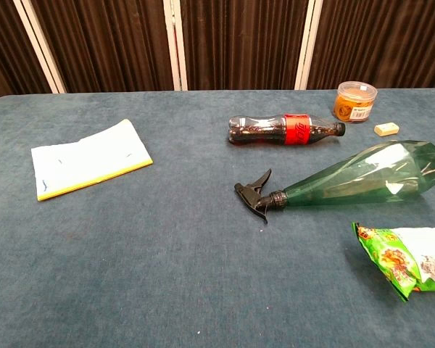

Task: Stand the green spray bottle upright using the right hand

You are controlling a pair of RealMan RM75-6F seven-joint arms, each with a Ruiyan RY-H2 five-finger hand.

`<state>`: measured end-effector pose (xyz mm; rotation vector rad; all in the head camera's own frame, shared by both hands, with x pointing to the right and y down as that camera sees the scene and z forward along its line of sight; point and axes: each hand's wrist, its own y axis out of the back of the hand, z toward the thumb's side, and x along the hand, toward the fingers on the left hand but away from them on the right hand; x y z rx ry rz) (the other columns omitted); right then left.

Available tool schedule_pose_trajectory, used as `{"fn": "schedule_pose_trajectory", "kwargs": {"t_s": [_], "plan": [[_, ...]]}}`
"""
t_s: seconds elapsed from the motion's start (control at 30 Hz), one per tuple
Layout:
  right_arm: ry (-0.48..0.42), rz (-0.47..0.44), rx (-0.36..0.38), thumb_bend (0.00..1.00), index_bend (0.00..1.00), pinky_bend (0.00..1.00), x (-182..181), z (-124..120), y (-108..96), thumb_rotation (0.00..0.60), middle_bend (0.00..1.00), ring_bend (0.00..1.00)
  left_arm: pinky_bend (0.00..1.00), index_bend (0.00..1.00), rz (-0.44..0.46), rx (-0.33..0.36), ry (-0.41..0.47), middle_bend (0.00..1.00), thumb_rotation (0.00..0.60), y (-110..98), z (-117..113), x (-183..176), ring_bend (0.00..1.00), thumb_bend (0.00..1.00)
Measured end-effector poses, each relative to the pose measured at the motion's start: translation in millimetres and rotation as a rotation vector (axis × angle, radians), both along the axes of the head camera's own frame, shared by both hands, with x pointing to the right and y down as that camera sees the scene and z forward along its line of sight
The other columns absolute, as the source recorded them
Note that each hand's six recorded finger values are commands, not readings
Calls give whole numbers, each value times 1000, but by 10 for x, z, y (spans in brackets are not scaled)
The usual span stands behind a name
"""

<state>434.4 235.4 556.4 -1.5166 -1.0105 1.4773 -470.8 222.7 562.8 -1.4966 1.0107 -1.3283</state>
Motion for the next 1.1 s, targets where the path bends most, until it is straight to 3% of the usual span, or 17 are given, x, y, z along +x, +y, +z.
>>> {"fn": "schedule_pose_trajectory", "kwargs": {"t_s": [0.43,0.57,0.9,1.1], "plan": [[42,-44,12,158,0,0,-163,129,-109,600,0,0,47,0,2,2,5,0,600,-46,22,6,0,21],[91,-141,-1,141,0,0,-388,261,-209,600,0,0,48,0,2,-6,9,0,600,-63,45,11,0,21],[232,-447,-133,139,5,0,-1249,782,-475,600,0,0,47,0,8,-31,0,0,600,-110,133,38,0,22],[316,-580,-127,138,1,0,-1691,900,-500,600,0,0,48,0,-15,-44,-15,0,600,-146,184,-22,0,21]]}}
